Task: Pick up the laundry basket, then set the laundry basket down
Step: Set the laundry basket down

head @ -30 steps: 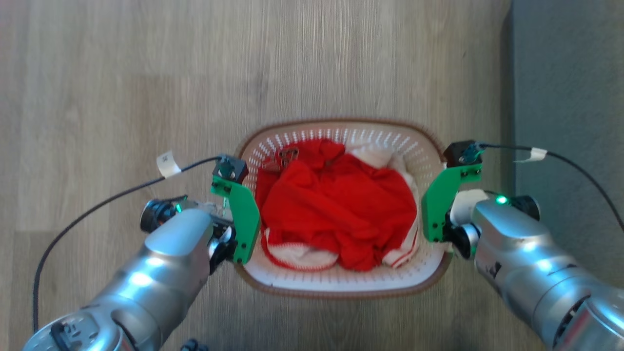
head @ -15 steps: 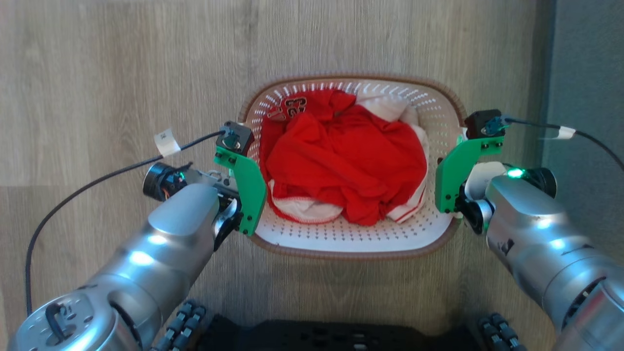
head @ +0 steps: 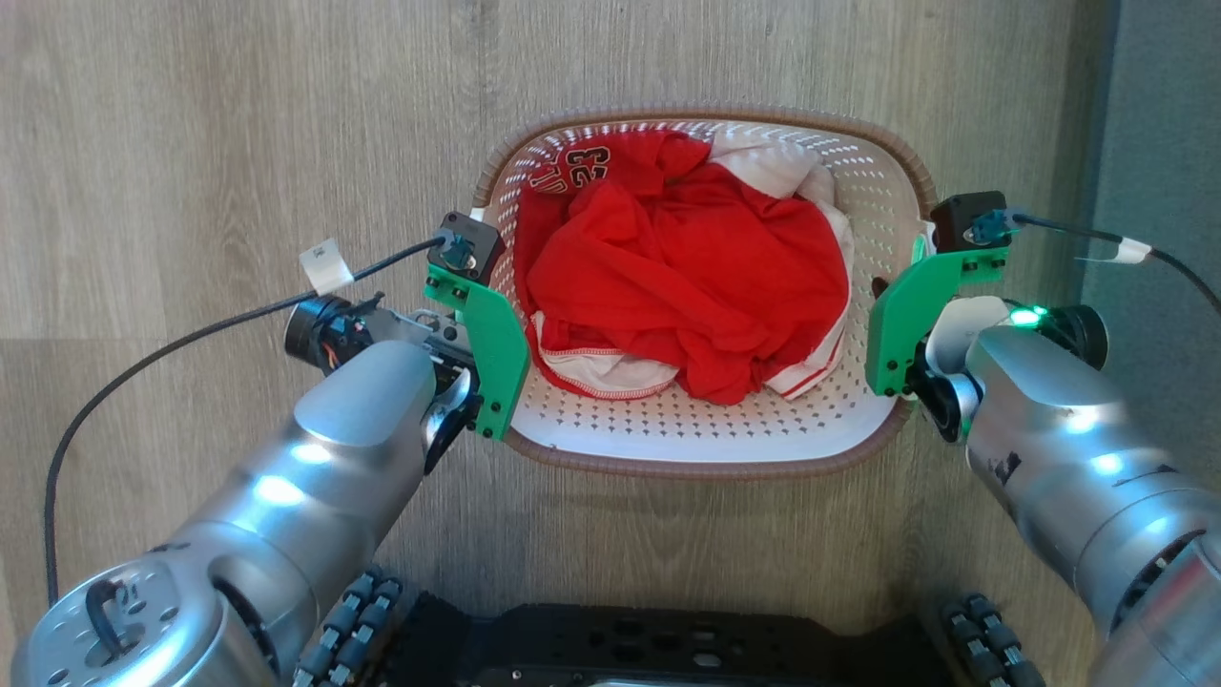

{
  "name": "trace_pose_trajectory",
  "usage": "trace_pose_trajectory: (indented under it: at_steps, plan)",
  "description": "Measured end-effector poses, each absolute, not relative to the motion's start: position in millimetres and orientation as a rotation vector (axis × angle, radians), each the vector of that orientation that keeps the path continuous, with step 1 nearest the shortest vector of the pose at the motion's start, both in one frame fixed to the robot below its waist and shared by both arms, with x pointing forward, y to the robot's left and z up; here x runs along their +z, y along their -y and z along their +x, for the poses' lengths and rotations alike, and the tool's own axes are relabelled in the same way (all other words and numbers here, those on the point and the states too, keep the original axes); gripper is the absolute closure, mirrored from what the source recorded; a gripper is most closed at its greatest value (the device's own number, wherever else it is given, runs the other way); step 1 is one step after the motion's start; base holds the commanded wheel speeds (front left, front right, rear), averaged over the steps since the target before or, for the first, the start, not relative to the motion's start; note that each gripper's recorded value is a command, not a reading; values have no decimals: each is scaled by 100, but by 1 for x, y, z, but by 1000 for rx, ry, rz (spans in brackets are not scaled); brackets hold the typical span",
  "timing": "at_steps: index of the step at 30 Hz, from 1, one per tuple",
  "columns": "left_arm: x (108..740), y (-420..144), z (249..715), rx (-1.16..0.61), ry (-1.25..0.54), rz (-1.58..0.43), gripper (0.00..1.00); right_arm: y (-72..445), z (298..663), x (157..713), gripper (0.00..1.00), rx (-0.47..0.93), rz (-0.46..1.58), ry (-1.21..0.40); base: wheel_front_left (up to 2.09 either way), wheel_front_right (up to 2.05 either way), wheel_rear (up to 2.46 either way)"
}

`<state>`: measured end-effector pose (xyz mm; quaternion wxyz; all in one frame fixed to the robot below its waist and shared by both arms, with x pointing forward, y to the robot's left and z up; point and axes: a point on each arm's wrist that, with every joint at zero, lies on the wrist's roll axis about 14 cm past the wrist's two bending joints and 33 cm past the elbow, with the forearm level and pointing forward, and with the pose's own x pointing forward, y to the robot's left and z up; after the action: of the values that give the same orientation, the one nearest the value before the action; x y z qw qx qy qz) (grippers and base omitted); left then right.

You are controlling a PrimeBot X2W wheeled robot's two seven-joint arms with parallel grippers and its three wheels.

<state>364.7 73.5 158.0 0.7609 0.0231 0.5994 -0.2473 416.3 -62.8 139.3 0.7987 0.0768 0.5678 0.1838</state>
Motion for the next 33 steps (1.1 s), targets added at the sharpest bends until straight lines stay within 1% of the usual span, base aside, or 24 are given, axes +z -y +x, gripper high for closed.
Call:
trace_pose_trajectory:
  at_steps: [20,21,22,23,24,25,26,27,33]
  plan:
    - [152,-76,361,-530,-1315,38,100,61,418,130,100,407,153,-1217,0,0,0]
    - [152,-77,361,-524,-1314,42,95,61,418,130,100,408,152,-1216,0,0,0]
    - [152,-77,362,-522,-1313,43,80,61,418,130,100,408,153,-1216,0,0,0]
    - [152,-78,361,-524,-1312,56,66,61,419,130,76,410,149,-1215,0,0,0]
    - [152,-78,361,-524,-1312,56,56,61,419,130,19,410,149,-1215,0,0,0]
    - [151,-78,361,-533,-1310,70,46,62,419,129,0,417,136,-1213,0,0,0]
    - [151,-77,361,-534,-1308,73,15,62,419,129,0,424,129,-1212,0,0,0]
    - [152,-76,363,-533,-1305,74,0,62,419,129,0,427,127,-1211,0,0,0]
    - [153,-79,370,-510,-1290,96,0,61,421,129,0,432,123,-1205,0,0,0]
